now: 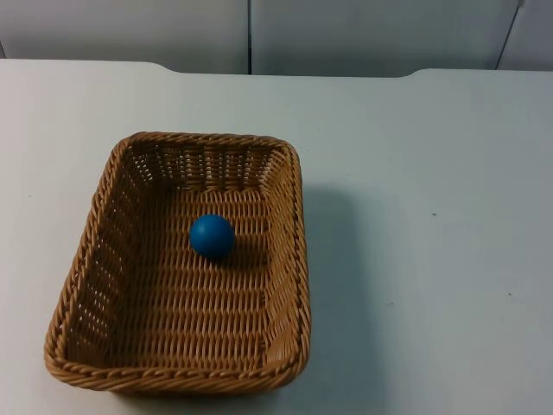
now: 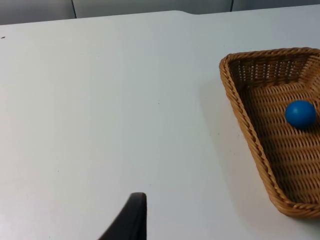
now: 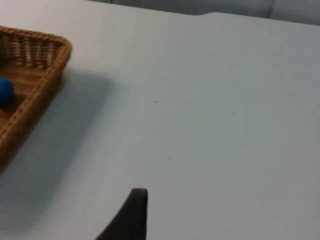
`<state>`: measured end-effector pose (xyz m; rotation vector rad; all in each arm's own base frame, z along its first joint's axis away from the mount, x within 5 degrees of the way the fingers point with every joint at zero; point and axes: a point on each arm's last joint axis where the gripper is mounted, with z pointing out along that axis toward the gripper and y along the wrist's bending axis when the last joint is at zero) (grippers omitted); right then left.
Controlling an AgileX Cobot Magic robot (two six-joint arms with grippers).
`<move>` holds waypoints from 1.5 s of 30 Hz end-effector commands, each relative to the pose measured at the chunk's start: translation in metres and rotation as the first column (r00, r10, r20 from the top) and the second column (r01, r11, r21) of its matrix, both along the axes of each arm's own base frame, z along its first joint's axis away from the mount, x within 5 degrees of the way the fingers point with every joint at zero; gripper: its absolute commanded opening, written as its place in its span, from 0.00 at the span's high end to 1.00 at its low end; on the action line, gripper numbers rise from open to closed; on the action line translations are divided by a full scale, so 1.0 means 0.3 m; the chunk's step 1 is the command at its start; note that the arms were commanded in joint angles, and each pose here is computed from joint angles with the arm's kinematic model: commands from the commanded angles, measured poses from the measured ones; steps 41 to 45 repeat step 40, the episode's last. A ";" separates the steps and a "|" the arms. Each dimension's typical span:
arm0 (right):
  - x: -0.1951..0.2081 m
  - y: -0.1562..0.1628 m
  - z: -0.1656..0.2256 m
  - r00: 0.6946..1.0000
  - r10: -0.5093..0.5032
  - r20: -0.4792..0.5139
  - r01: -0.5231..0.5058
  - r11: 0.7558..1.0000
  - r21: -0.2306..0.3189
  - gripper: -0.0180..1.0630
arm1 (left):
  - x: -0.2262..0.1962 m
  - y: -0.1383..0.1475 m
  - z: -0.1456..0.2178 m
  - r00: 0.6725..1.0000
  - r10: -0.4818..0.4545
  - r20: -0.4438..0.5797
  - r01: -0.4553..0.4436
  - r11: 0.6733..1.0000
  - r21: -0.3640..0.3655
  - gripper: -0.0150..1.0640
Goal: Pick up the basket with the left hand and place the ball into the basket with the right hand.
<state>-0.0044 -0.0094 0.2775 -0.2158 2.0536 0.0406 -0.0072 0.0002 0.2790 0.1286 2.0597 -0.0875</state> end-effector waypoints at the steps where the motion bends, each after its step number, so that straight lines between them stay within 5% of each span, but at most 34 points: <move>1: -0.002 0.001 0.002 0.998 -0.058 0.014 0.058 0.998 0.000 0.01 | 0.001 -0.002 0.000 1.000 0.001 0.011 -0.001 1.000 -0.007 0.03; 11: -0.008 0.005 0.002 0.965 -0.260 0.014 0.260 0.966 0.000 0.01 | 0.001 -0.002 0.000 1.000 0.001 0.011 -0.001 1.000 -0.007 0.03; 45: -0.008 0.005 0.002 0.965 -0.262 0.014 0.262 0.965 0.000 0.01 | 0.001 -0.003 0.000 0.999 0.052 0.011 -0.052 0.999 -0.007 0.03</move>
